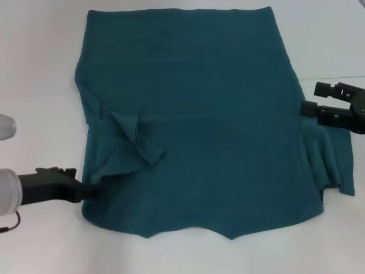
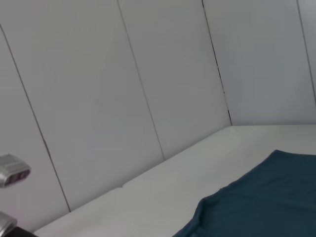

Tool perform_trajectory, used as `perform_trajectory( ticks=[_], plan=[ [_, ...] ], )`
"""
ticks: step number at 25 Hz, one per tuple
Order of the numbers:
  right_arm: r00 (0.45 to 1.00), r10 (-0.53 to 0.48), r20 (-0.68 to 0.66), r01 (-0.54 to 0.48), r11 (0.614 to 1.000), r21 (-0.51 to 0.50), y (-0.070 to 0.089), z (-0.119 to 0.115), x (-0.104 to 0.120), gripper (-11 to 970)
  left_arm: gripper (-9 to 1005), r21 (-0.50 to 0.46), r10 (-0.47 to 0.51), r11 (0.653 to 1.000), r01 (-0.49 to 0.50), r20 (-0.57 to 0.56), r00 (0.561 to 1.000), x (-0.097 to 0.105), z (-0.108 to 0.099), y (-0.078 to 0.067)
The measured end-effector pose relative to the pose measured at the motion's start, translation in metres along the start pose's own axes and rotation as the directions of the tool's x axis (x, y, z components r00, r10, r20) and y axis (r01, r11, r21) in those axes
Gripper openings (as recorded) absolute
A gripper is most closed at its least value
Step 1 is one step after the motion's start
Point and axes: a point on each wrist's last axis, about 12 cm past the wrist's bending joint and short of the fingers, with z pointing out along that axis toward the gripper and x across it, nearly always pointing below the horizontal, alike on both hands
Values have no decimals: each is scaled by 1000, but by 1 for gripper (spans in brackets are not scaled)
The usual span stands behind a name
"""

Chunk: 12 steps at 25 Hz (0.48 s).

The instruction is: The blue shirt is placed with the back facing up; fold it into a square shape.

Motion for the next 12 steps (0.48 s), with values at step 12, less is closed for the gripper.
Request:
perform_trajectory(
  ticks=[12],
  plan=[
    [1000, 8, 12, -8, 1000, -18, 3, 9, 0, 840, 890, -42, -27, 999, 25, -47, 999, 17, 18, 4]
  ],
)
